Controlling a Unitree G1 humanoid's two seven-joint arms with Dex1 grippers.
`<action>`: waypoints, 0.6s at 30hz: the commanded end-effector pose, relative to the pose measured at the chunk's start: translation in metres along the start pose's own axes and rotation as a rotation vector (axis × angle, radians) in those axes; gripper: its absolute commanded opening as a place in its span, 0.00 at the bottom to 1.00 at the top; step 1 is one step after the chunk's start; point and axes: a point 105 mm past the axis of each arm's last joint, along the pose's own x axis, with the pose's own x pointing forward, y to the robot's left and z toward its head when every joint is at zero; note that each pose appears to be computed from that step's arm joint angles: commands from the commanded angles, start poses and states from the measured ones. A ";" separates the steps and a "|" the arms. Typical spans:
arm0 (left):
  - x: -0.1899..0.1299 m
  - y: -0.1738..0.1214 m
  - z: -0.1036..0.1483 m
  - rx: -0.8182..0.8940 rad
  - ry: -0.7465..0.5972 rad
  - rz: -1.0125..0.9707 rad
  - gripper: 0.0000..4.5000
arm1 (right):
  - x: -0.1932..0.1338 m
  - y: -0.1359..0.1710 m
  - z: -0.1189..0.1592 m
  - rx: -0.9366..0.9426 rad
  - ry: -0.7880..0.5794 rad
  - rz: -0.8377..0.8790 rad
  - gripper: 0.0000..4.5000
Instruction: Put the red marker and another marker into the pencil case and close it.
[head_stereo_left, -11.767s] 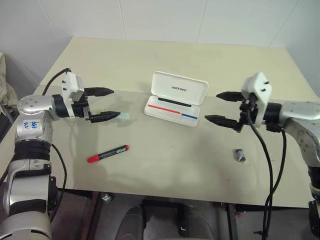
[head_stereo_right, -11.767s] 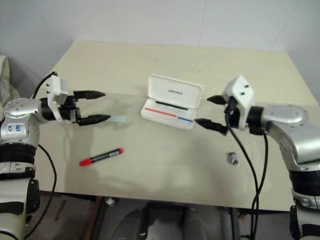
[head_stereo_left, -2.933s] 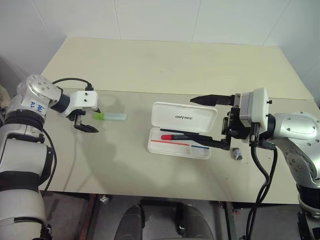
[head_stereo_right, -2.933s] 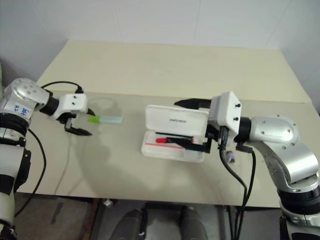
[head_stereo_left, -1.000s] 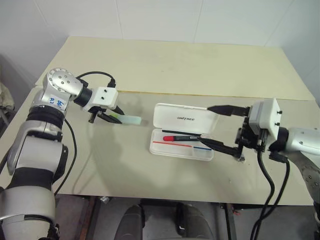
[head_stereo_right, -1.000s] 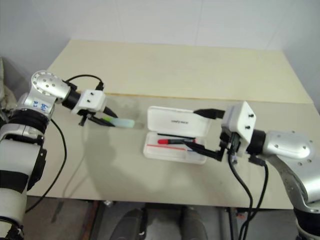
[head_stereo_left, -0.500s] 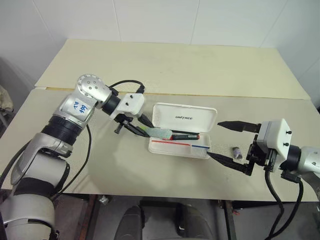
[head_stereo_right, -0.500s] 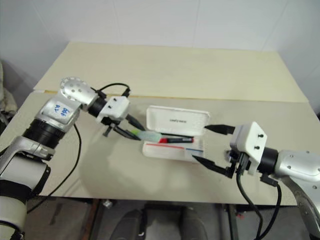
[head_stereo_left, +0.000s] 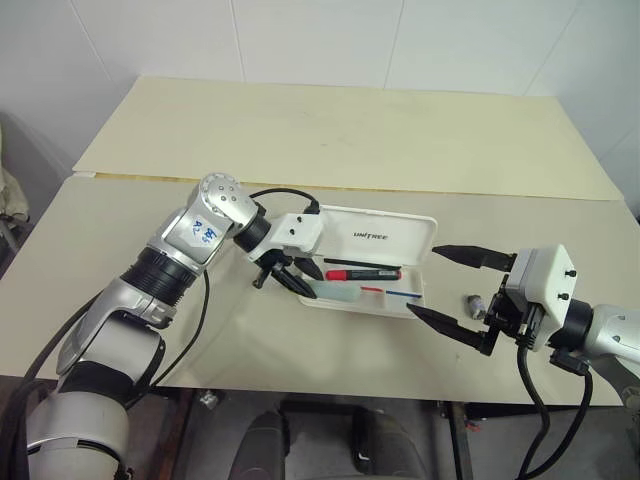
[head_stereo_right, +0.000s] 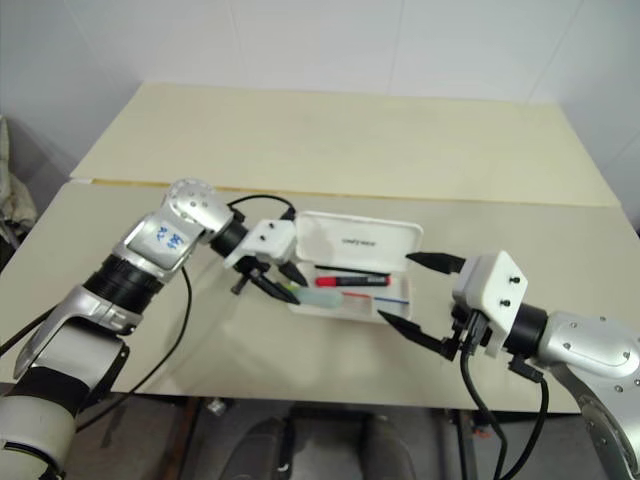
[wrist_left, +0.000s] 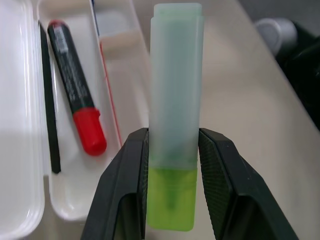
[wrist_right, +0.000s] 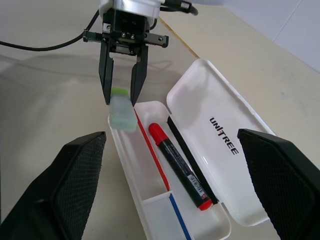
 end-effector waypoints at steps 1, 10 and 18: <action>0.008 0.007 0.007 0.014 0.005 0.030 0.26 | 0.002 0.004 0.008 -0.028 -0.032 -0.006 1.00; 0.018 0.012 0.022 -0.011 -0.023 0.041 0.26 | 0.003 0.007 0.008 -0.027 -0.043 -0.024 1.00; 0.016 0.010 0.013 -0.031 0.036 0.037 0.26 | 0.005 0.006 0.009 -0.032 -0.051 -0.034 1.00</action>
